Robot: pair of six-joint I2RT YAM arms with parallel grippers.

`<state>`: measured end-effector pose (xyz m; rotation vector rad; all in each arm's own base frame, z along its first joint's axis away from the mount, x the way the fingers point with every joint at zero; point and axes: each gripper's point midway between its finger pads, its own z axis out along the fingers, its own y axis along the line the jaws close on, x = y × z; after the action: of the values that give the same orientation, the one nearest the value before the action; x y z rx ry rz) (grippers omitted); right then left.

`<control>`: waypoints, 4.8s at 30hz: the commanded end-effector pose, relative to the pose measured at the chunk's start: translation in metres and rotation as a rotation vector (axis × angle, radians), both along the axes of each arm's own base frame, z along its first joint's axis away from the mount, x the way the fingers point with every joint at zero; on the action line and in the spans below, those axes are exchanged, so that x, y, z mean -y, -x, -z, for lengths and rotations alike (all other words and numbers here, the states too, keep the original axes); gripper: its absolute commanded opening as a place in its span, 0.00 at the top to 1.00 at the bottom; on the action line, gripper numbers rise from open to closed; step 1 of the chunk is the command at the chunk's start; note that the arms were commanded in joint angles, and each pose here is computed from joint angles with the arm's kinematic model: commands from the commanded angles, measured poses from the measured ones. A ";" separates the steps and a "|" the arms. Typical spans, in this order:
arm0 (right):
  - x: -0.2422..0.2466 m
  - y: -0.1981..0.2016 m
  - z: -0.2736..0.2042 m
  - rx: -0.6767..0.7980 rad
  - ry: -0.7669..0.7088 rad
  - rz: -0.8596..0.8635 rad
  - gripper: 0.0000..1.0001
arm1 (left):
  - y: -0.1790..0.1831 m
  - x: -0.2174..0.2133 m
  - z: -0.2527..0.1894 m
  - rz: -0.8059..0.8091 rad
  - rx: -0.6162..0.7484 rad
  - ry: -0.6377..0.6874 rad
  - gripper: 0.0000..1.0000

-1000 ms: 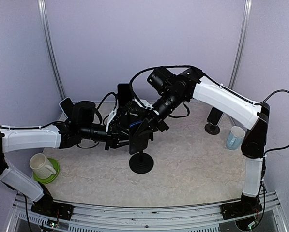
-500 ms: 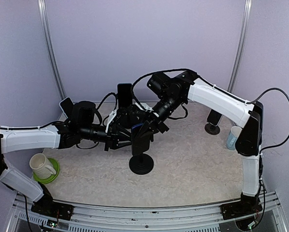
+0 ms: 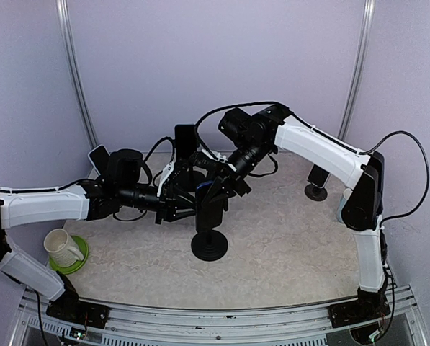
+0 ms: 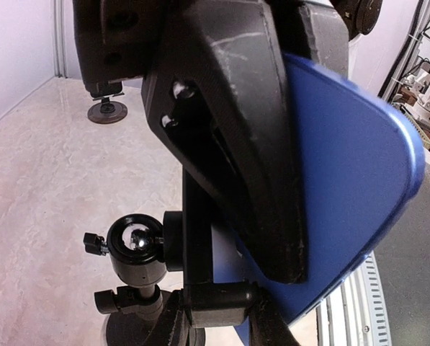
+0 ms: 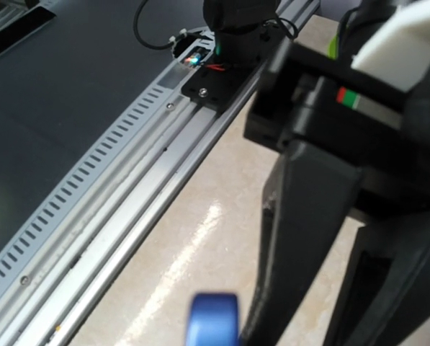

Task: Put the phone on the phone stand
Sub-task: Install the phone on the phone stand.

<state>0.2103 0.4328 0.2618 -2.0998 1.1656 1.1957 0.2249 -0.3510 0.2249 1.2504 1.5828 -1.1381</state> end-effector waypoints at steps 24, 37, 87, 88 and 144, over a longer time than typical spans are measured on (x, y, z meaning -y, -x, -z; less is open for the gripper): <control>0.021 -0.029 0.001 -0.056 0.020 0.096 1.00 | 0.028 0.003 -0.032 0.111 0.071 0.051 0.96; 0.033 -0.053 0.018 -0.010 0.108 0.215 1.00 | 0.032 0.001 -0.036 0.098 0.091 0.041 0.96; 0.079 -0.094 0.029 -0.024 0.160 0.391 1.00 | 0.043 -0.010 -0.081 0.048 0.142 0.160 1.00; 0.078 -0.094 0.029 -0.027 0.156 0.388 1.00 | 0.043 -0.009 -0.080 0.047 0.141 0.158 1.00; -0.019 -0.045 -0.044 -0.033 -0.111 0.200 1.00 | -0.009 -0.036 -0.049 -0.330 0.152 0.184 0.35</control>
<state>0.2619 0.4369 0.2664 -1.8809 1.4266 1.1436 0.2336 -0.3213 0.2607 0.9349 1.5130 -0.9357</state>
